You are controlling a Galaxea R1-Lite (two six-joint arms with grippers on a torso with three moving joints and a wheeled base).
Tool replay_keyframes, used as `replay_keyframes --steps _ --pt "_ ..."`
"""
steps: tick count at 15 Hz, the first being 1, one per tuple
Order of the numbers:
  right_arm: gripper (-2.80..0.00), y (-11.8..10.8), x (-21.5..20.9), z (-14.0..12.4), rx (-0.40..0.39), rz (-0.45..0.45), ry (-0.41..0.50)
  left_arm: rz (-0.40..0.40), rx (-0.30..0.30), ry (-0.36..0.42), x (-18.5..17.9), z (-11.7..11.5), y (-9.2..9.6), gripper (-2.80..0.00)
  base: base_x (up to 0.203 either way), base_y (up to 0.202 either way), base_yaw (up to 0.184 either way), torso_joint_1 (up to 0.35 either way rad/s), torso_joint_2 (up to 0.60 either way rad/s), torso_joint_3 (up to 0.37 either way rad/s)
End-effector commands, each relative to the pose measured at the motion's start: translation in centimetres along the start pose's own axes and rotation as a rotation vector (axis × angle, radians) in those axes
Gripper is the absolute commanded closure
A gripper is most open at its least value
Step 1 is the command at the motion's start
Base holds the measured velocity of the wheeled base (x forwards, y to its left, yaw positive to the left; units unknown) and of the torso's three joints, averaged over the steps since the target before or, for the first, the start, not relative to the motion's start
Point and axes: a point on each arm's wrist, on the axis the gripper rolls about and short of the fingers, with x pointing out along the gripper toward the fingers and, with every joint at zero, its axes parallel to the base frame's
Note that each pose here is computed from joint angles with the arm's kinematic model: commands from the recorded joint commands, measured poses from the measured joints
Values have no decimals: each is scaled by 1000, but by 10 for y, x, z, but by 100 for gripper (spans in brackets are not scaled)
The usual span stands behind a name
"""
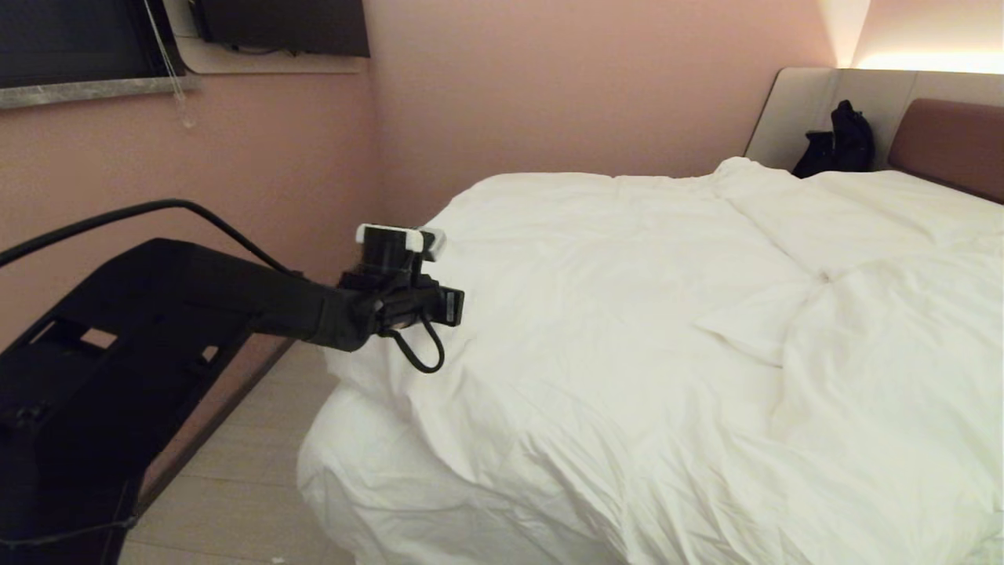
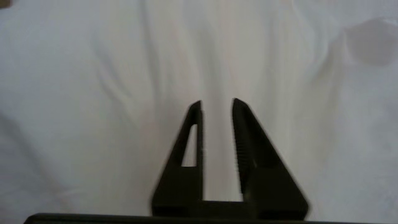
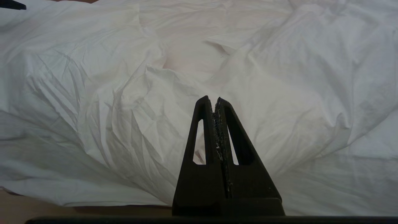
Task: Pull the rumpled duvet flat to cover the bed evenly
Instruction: Flatten the corners of the folded blanket
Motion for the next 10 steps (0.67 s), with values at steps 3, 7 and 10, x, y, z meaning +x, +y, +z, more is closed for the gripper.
replay_keyframes --steps 3,7,10 --pt "0 0 0 0 0 0 0 2 2 -8 -1 3 2 -280 0 0 0 0 0 0" --pt "0 0 0 0 0 0 -2 -2 6 12 9 -5 3 -280 0 0 0 0 0 0" --pt "0 0 0 0 0 0 -2 -4 72 39 39 -26 5 -280 0 0 0 0 0 0"
